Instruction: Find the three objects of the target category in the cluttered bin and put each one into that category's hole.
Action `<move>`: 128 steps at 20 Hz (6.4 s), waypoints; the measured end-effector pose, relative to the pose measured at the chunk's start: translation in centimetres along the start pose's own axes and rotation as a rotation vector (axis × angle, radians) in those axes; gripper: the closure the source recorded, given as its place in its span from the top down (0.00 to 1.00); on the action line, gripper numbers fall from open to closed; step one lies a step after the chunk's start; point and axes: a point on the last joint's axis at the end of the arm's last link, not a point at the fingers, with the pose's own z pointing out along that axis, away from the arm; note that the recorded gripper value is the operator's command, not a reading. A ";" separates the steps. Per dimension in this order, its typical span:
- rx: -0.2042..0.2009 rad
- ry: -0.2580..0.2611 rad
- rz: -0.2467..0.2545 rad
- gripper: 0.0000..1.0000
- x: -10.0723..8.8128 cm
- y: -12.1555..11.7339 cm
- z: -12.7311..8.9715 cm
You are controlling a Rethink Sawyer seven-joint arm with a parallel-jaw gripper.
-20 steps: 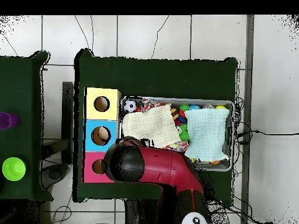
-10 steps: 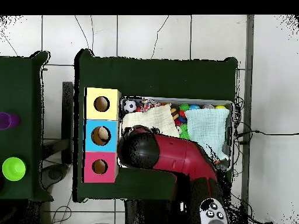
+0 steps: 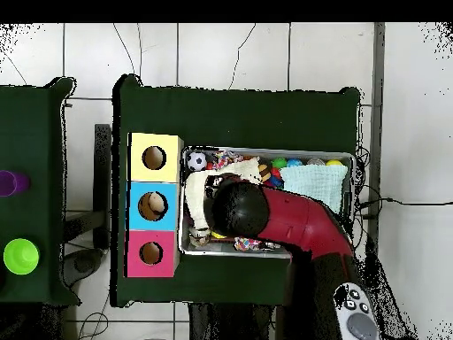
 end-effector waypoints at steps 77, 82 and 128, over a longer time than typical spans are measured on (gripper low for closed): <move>-0.155 0.020 -0.112 1.00 -5.1 -8.2 17.7; -0.161 0.039 -0.125 1.00 -4.8 -8.6 18.1; -0.185 0.047 -0.242 1.00 -4.5 -7.3 18.9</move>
